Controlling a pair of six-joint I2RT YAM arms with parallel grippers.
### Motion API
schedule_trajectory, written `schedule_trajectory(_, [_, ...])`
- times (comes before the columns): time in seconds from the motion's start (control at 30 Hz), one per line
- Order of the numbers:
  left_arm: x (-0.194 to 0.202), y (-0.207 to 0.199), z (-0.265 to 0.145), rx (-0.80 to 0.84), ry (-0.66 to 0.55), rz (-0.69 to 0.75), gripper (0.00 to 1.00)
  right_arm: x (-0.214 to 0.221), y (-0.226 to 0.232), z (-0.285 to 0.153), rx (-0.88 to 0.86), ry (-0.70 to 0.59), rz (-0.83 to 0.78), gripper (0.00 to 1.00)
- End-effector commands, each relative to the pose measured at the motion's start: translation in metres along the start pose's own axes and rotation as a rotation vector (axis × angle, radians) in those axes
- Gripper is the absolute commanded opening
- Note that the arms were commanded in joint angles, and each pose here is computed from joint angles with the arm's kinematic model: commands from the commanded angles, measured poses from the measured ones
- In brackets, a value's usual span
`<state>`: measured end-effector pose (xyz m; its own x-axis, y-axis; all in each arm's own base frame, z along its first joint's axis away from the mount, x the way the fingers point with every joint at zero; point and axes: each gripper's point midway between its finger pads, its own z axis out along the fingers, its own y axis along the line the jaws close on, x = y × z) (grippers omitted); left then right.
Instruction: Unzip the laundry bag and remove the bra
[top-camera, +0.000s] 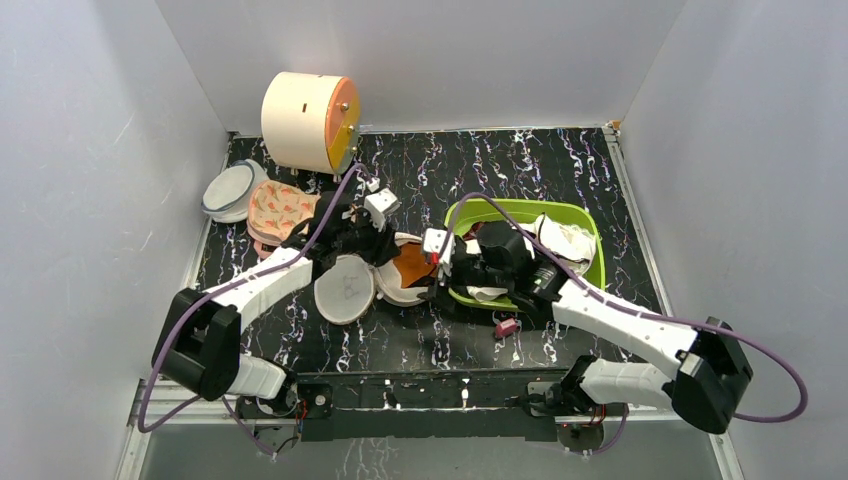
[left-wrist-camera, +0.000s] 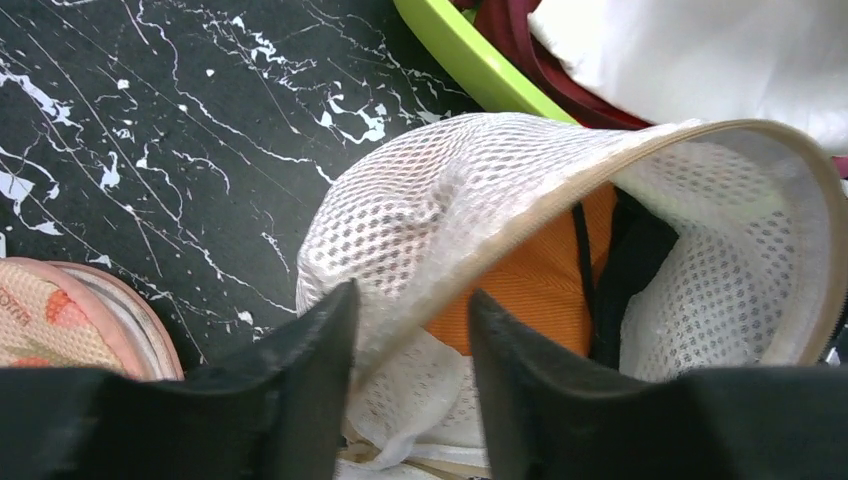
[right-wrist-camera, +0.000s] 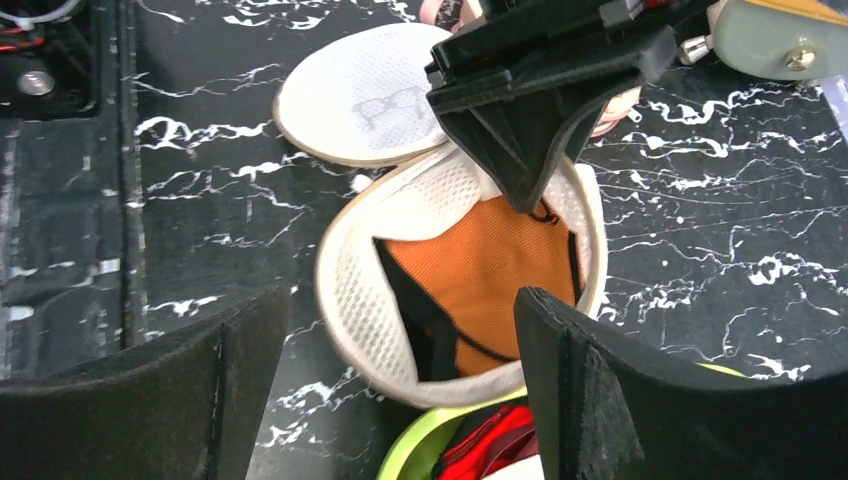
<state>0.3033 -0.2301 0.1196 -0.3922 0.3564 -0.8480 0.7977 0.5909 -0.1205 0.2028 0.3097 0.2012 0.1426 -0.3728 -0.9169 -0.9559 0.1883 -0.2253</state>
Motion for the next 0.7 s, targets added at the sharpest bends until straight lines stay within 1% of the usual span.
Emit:
schedule_trajectory(0.0, [-0.028,0.002,0.004,0.03,-0.022,-0.012,0.34,-0.039,-0.03,0.016,0.112,-0.076,-0.042,0.76])
schedule_trajectory(0.1, [-0.029,0.002,0.005,0.036,-0.019,-0.018,0.24,-0.027,-0.031,0.026,0.135,-0.039,-0.032,0.68])
schedule_trajectory(0.17, [-0.032,0.002,0.003,0.032,-0.024,-0.016,0.12,-0.022,-0.034,0.032,0.155,-0.013,-0.024,0.59])
schedule_trajectory(0.2, [-0.033,0.003,0.002,0.028,-0.024,-0.017,0.03,-0.019,-0.034,0.036,0.16,0.001,-0.015,0.57])
schedule_trajectory(0.23, [-0.035,0.003,0.001,0.023,-0.029,-0.015,0.0,-0.016,-0.036,0.039,0.168,0.012,-0.011,0.55])
schedule_trajectory(0.5, [-0.044,-0.003,-0.007,0.03,-0.058,-0.018,0.0,0.012,-0.061,0.057,0.288,0.122,-0.008,0.44])
schedule_trajectory(0.67, [-0.054,-0.008,-0.016,0.036,-0.096,-0.018,0.0,0.021,-0.082,0.061,0.397,0.14,-0.043,0.46])
